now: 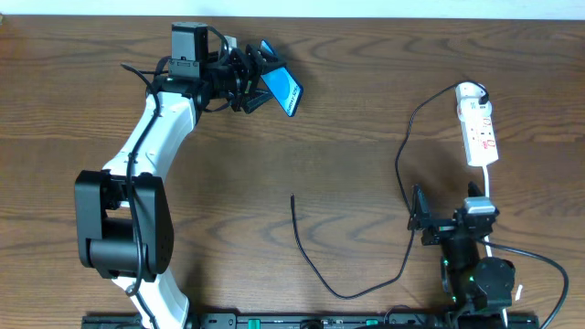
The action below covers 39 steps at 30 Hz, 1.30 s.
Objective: Plug charger to phone and switch on socket
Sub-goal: 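Raise the right arm and move the right gripper toward the phone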
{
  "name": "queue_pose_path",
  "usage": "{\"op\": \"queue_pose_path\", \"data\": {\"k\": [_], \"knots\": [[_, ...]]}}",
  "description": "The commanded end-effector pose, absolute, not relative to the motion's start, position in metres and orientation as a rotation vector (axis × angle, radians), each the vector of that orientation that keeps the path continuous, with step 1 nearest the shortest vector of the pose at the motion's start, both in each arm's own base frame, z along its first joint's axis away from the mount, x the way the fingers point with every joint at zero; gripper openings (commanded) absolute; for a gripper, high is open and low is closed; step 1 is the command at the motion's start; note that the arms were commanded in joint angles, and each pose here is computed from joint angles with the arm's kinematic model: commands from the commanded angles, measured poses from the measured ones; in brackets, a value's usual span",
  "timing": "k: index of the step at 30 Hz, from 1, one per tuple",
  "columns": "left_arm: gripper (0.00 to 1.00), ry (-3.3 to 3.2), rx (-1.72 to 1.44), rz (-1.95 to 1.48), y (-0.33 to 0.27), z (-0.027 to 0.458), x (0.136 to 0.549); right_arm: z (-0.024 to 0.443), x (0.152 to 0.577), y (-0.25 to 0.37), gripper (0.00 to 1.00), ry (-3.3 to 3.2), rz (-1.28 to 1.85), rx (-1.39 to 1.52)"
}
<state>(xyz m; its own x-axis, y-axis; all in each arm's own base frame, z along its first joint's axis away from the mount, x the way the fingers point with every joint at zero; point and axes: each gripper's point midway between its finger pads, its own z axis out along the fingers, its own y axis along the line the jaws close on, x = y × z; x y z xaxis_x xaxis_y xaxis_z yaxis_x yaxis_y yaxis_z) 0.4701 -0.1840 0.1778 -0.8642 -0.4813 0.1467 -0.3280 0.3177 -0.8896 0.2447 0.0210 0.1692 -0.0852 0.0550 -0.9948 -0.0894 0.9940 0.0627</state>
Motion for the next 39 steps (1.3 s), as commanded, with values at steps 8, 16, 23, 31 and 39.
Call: {"op": "queue_pose_path", "data": {"k": [8,16,23,31,39], "knots": [[0.07,2.376,-0.682,-1.608,-0.185,0.206,0.473,0.205,0.259,0.033,0.99,1.772,0.17,-0.07],[0.07,2.376,-0.682,-1.608,-0.185,0.206,0.473,0.221,0.288,0.071,0.99,1.885,0.362,-0.22],[0.07,2.377,-0.686,-1.609,-0.185,0.206,0.473,0.225,0.312,0.101,0.99,1.952,0.548,-0.327],[0.07,2.377,-0.686,-1.609,-0.185,0.206,0.473,0.218,0.334,0.119,0.99,2.006,0.678,-0.381],[0.07,2.377,-0.701,-1.613,-0.185,0.206,0.473,0.234,0.342,0.135,0.99,1.944,0.786,-0.457]]}}
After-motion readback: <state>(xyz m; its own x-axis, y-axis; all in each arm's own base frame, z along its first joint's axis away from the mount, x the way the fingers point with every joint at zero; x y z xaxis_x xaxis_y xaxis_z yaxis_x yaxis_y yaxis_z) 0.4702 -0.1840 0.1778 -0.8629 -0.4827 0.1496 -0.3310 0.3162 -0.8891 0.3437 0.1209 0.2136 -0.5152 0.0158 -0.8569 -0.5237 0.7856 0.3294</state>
